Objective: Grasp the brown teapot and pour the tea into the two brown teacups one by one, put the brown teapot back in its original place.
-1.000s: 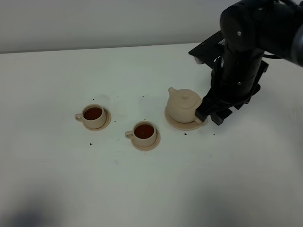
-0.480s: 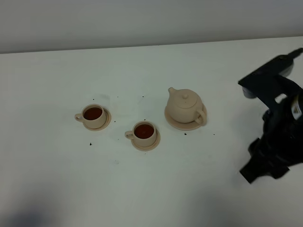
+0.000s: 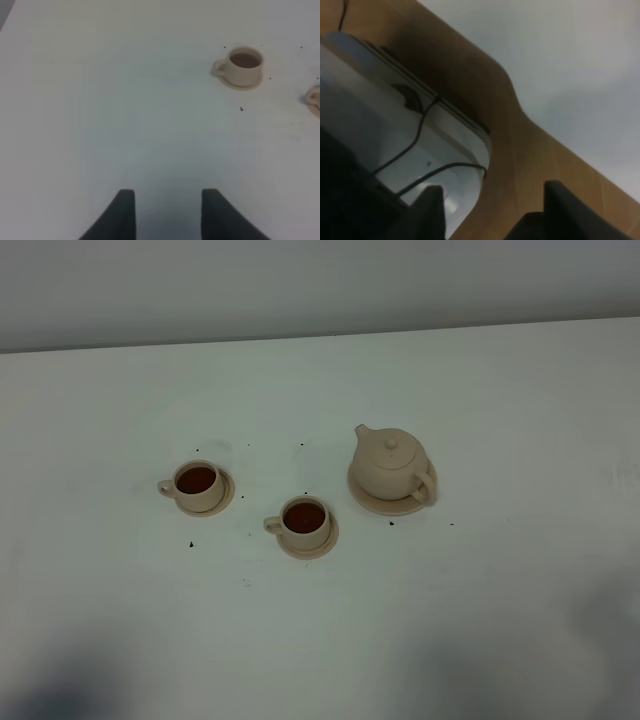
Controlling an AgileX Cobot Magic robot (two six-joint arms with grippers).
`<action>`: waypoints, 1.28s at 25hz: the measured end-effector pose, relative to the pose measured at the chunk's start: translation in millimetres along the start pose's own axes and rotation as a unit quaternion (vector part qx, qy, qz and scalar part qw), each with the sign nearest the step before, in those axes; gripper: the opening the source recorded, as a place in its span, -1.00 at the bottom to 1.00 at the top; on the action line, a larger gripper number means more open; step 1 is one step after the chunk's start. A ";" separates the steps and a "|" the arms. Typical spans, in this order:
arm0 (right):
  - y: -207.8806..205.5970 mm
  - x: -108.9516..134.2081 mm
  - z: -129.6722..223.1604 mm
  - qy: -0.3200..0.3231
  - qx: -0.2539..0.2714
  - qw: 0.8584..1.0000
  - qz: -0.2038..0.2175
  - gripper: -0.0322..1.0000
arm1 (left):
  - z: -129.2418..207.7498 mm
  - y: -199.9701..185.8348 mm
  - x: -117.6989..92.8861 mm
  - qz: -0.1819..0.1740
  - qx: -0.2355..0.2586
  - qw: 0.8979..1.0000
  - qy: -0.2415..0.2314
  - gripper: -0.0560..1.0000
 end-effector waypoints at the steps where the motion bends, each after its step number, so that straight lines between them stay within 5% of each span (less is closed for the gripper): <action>1: 0.6 -0.4 4.8 -0.008 -0.010 1.000 0.003 -0.04 | 0.0 0.0 0.0 0.000 0.000 1.000 0.000 -0.21; 14: -8.3 -0.7 21.1 -0.099 -0.148 0.983 0.038 -0.04 | 0.0 0.0 0.0 0.000 0.000 1.000 0.000 -0.21; 24: -10.8 -0.7 21.0 -0.105 -0.163 0.980 0.042 -0.04 | 0.0 0.0 0.0 0.000 0.000 1.000 0.000 -0.21; 28: -13.1 -11.5 22.0 -0.063 -0.168 0.982 0.067 -0.04 | 0.0 0.0 0.0 0.000 0.000 1.000 0.000 -0.21; 32: -16.0 -37.9 27.7 0.044 -0.162 0.978 0.123 -0.04 | 0.0 0.0 0.0 0.000 0.000 1.000 -0.001 -0.21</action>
Point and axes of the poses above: a point on each arm's last joint axis where the gripper is mounted, y pointing out along that axis toward the gripper, x along the wrist's bending axis when the last joint is at zero, z = x × y, the point moved 9 cm from there along y, pointing out along that axis toward the gripper, and after that the axes turned 11 degrees about -y, right-handed, at the moved point
